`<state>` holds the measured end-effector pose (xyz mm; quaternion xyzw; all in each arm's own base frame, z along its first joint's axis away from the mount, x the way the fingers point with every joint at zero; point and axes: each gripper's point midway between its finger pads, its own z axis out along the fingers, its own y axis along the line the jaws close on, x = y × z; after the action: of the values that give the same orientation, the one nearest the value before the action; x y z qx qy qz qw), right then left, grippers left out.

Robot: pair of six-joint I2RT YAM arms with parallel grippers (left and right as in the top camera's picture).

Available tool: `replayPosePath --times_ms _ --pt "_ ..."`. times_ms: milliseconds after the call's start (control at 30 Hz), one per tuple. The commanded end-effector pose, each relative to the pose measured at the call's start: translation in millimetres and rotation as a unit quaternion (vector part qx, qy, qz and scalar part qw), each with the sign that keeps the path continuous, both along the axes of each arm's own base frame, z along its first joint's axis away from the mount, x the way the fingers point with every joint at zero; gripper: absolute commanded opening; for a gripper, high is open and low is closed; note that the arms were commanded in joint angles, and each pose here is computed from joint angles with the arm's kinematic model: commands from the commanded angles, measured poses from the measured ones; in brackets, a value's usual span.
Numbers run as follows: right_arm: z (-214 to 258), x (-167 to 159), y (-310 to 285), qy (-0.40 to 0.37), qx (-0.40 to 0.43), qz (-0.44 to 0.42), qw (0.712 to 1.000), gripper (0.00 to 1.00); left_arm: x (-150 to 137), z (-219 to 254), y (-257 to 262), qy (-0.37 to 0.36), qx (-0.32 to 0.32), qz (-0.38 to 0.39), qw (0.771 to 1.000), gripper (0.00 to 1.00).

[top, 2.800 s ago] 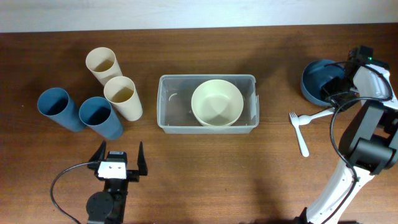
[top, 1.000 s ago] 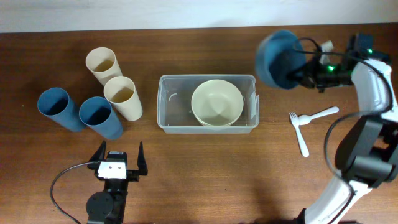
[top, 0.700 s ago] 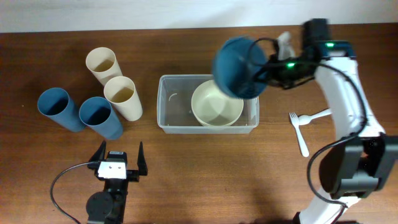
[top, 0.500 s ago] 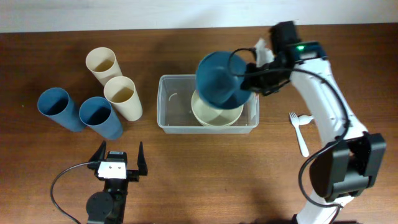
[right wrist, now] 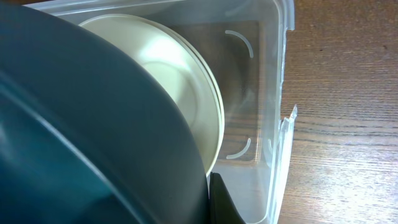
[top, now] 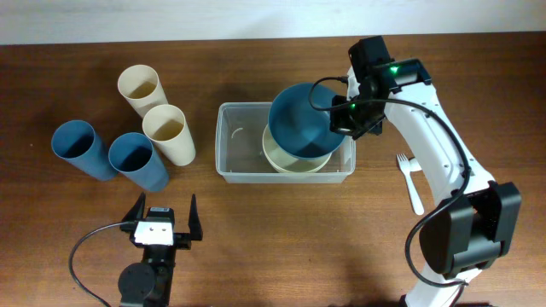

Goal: Pack container
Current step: 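Lift the blue bowl and carry it left over the container, then lower the blue bowl onto the cream bowls and release it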

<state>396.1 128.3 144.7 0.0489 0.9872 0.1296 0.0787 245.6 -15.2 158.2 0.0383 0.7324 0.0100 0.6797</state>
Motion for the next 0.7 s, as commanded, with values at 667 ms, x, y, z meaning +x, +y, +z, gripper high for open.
replayPosePath --times_ms 667 --pt "-28.0 -6.1 18.1 0.013 -0.017 0.011 1.000 0.13 -0.1 -0.2 1.7 -0.002 0.006 0.004 1.000 0.99"
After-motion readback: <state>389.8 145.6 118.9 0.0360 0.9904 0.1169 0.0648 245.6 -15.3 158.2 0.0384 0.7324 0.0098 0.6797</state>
